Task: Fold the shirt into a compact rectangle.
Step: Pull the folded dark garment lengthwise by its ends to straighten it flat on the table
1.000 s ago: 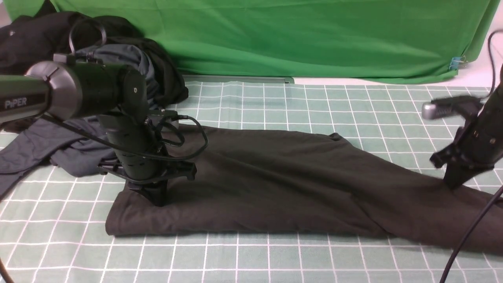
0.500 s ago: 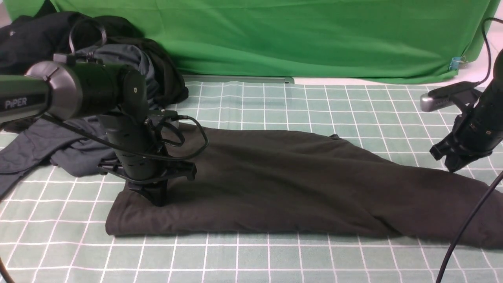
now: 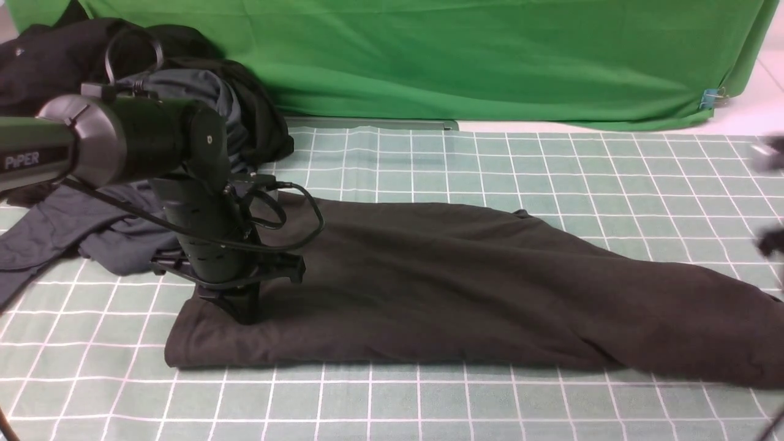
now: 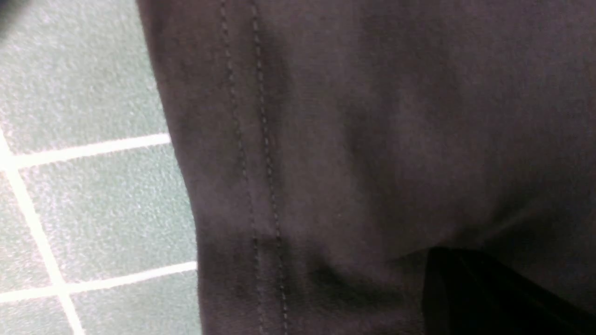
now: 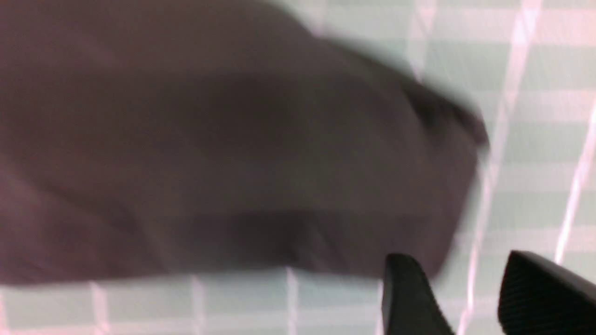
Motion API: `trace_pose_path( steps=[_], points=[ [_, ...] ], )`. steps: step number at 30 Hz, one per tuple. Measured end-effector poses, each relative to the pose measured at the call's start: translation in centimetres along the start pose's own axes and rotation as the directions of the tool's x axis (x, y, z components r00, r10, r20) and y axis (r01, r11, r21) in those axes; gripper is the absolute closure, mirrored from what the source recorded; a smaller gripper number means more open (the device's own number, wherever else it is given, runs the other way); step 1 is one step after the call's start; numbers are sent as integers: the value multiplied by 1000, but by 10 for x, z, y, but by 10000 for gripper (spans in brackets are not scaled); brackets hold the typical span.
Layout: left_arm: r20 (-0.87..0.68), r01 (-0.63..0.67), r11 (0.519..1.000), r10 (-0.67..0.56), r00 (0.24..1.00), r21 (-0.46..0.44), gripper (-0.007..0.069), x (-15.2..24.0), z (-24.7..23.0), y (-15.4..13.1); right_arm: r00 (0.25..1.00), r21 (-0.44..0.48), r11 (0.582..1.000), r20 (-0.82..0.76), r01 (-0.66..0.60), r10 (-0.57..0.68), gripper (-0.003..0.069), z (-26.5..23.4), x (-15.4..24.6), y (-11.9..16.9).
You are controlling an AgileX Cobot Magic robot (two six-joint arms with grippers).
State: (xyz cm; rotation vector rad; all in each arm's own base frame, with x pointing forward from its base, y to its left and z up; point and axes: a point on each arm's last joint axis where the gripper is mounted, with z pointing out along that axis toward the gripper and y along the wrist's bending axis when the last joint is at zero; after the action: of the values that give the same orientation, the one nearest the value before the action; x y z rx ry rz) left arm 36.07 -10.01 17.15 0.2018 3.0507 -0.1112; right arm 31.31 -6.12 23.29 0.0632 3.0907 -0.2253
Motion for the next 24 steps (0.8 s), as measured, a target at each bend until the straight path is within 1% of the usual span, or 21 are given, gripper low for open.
trace_pose_path(
  steps=[2,3,5,7,10,11,12,13,14,15,16,17,19,20,24],
  points=[
    [0,-8,1000,8,1000,5,629,0,0,0,997,-28,997,-37,-68,67,314,13,16,-12],
    [0,-13,1000,13,1000,6,629,0,0,-1,994,-61,993,-53,-99,95,253,24,23,-17],
    [1,-20,1000,20,1000,7,629,0,0,-1,992,-110,986,-56,-122,117,186,36,28,-18],
    [2,-28,1000,28,1000,8,629,0,0,-1,991,-154,980,-46,-128,122,151,44,27,-17],
    [4,-29,1000,29,1000,10,629,0,0,-1,993,-176,977,-39,-119,114,144,52,23,-15],
    [8,-28,1000,28,1000,12,629,-1,0,-1,993,-182,977,-38,-115,110,165,59,20,-15],
    [9,-28,1000,28,1000,12,629,-1,0,-1,994,-187,977,-49,-108,100,212,65,19,-14],
    [10,-28,1000,28,1000,12,629,-1,0,-1,994,-188,976,-50,-107,100,235,66,18,-14],
    [10,-31,999,31,999,12,629,-1,0,-1,994,-190,977,-56,-99,90,295,69,18,-13],
    [10,-34,999,33,999,12,629,-1,0,-1,995,-192,978,-62,-84,74,455,72,17,-14],
    [10,-36,999,36,999,12,629,-1,0,-1,995,-189,978,-60,-85,75,534,72,16,-15],
    [10,-36,999,36,999,12,629,-1,0,-1,995,-183,979,-58,-92,83,582,71,15,-17],
    [10,-37,999,37,999,12,629,-1,0,-1,995,-172,981,-52,-92,85,606,68,12,-20],
    [9,-37,999,37,999,12,629,-1,0,-1,996,-141,987,-54,-78,71,621,60,8,-26],
    [7,-31,999,31,1000,21,629,0,0,-2,996,-105,993,-74,-61,53,614,51,6,-32]
  ],
)
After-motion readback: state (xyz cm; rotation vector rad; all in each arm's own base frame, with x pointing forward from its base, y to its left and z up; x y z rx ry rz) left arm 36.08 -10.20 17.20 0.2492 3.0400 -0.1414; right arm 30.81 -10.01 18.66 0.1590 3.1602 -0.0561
